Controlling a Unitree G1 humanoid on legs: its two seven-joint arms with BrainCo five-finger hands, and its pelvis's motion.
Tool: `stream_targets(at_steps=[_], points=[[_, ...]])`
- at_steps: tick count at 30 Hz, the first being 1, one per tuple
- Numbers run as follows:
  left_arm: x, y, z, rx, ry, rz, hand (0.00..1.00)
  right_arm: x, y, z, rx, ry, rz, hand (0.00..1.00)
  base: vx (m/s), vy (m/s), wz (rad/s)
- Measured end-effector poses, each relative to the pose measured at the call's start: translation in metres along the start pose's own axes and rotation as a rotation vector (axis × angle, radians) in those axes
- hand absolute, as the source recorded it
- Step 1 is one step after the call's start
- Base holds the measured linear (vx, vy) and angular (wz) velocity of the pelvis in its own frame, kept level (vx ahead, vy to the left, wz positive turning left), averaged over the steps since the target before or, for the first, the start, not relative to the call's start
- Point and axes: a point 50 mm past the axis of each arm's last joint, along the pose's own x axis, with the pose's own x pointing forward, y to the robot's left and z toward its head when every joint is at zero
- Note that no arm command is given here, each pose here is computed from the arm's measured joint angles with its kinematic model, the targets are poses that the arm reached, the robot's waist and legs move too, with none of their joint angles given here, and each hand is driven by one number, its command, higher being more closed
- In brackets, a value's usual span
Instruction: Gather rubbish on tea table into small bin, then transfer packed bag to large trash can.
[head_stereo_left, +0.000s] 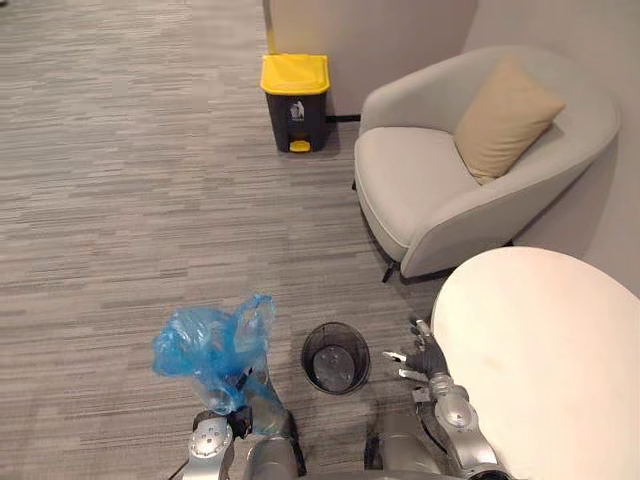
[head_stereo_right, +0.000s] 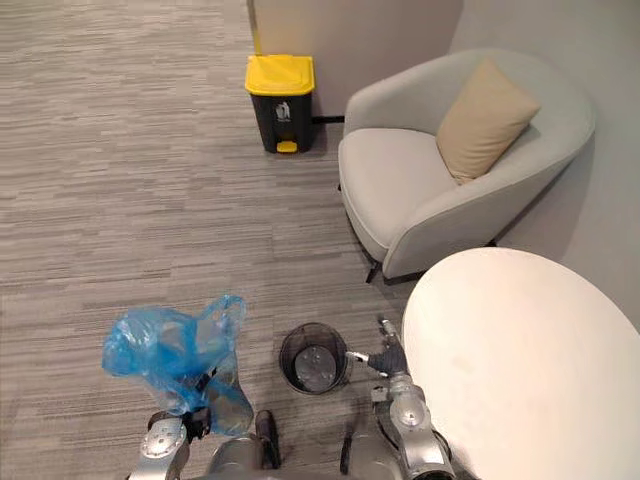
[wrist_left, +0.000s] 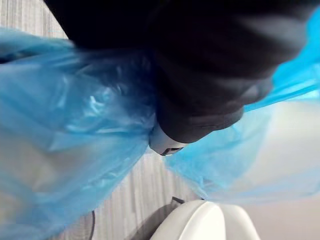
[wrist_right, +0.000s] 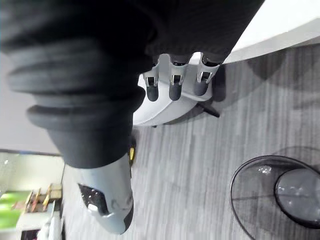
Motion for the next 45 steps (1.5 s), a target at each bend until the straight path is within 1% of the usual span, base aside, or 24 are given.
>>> stream_targets(at_steps=[1, 4, 9, 15, 18, 20, 22, 26, 30, 39, 45], points=[[0.000, 0.002, 0.002, 0.002, -0.012, 0.005, 1.00, 0.000, 0.003, 0.002, 0.000, -0.011, 0.011, 0.00, -0.07, -0.160, 0.41], [-0.003, -0.006, 0.002, -0.039, -0.008, 0.006, 1.00, 0.001, 0.002, 0.008, 0.000, -0.034, 0.008, 0.00, -0.10, -0.164, 0.14], [-0.004, -0.017, 0.014, -0.120, -0.057, -0.007, 1.00, -0.004, -0.009, 0.004, -0.030, -0.029, -0.024, 0.00, -0.22, -0.150, 0.55], [-0.001, -0.025, 0.029, -0.122, -0.114, -0.042, 1.00, -0.007, -0.024, 0.018, -0.018, -0.093, -0.101, 0.00, -0.14, -0.053, 0.96], [0.000, -0.026, 0.029, -0.113, -0.115, -0.053, 1.00, -0.006, -0.032, 0.013, -0.013, -0.067, -0.131, 0.00, -0.07, 0.117, 0.70], [0.004, -0.024, 0.019, -0.086, -0.066, -0.054, 1.00, -0.003, -0.032, -0.003, -0.004, 0.009, -0.137, 0.00, -0.02, 0.134, 0.39], [0.003, -0.017, 0.003, -0.047, 0.001, -0.048, 1.00, -0.004, -0.025, -0.016, 0.010, 0.072, -0.122, 0.00, 0.02, 0.138, 0.08], [0.004, -0.012, -0.001, -0.025, 0.015, -0.045, 1.00, -0.007, -0.032, -0.026, 0.017, 0.119, -0.150, 0.00, 0.00, 0.093, 0.05], [0.006, -0.007, -0.002, 0.004, 0.019, -0.042, 1.00, -0.008, -0.035, -0.031, 0.019, 0.146, -0.156, 0.00, -0.04, 0.046, 0.18], [0.001, 0.001, -0.014, 0.010, 0.069, -0.020, 1.00, -0.001, -0.031, -0.031, 0.021, 0.165, -0.146, 0.00, -0.08, 0.045, 0.17], [-0.007, 0.004, -0.022, 0.018, 0.099, -0.011, 1.00, -0.005, -0.023, -0.039, 0.038, 0.202, -0.133, 0.00, 0.04, 0.073, 0.34]])
